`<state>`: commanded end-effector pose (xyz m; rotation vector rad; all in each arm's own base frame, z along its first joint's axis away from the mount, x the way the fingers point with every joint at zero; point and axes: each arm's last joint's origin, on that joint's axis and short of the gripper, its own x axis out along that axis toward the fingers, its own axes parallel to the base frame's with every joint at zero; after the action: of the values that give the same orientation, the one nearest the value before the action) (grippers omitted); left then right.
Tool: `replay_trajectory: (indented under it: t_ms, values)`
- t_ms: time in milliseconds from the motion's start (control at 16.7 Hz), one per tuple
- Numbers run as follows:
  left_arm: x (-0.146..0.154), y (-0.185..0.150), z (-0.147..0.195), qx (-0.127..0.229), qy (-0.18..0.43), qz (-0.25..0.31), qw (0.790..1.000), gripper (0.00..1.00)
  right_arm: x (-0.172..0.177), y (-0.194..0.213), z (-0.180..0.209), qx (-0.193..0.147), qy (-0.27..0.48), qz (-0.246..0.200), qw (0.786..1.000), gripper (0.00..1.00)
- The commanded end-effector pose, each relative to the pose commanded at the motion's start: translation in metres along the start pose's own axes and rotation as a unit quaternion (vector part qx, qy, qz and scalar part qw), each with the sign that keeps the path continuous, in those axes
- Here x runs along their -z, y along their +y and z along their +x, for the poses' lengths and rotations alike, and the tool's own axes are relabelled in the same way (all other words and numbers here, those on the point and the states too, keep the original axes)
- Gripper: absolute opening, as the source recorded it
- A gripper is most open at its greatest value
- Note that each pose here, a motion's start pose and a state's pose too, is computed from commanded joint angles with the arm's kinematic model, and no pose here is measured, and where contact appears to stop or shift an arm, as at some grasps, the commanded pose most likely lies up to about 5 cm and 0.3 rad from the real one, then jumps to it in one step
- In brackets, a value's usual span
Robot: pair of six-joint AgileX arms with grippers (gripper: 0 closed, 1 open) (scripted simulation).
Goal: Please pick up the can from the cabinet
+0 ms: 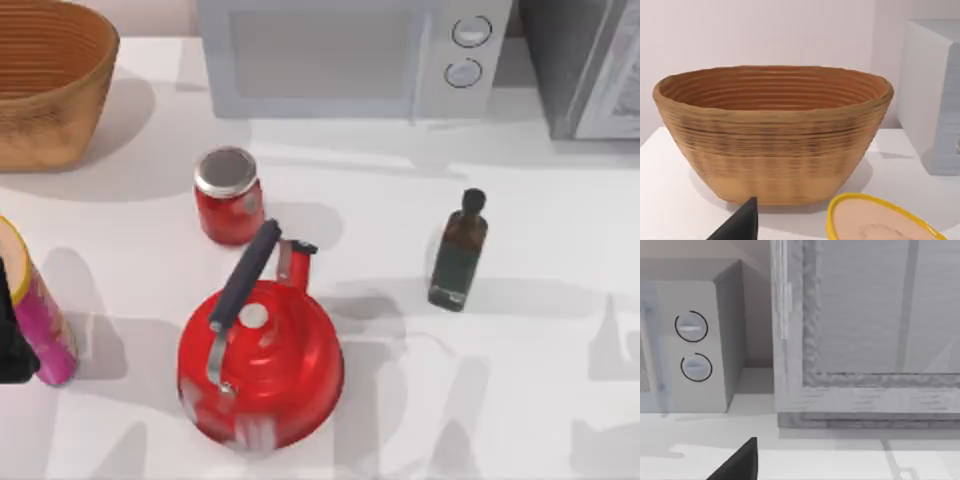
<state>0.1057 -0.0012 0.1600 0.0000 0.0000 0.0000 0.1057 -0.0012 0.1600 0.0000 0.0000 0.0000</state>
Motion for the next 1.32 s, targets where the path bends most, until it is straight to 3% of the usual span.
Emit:
replay_trajectory:
  t_ms: [240, 420, 600, 1020, 1320]
  values:
    - [0.000, 0.000, 0.000, 0.000, 0.000, 0.000, 1.000, 1.00, -0.008, 0.000, 0.000, -0.001, 0.004, 0.000, 1.000, 1.00]
    - [0.000, 0.000, 0.000, 0.000, 0.000, 0.000, 1.000, 1.00, -0.038, 0.002, 0.003, -0.001, 0.019, 0.000, 1.000, 1.00]
    - [0.000, 0.000, 0.000, 0.000, 0.000, 0.000, 1.000, 1.00, -0.093, 0.005, 0.012, -0.001, 0.030, -0.001, 1.000, 1.00]
    - [0.000, 0.000, 0.000, 0.000, 0.000, 0.000, 1.000, 1.00, -0.255, 0.021, 0.067, 0.000, 0.011, -0.002, 1.000, 1.00]
    - [0.000, 0.000, 0.000, 0.000, 0.000, 0.000, 1.000, 1.00, -0.327, 0.037, 0.120, 0.000, 0.000, 0.000, 1.000, 1.00]
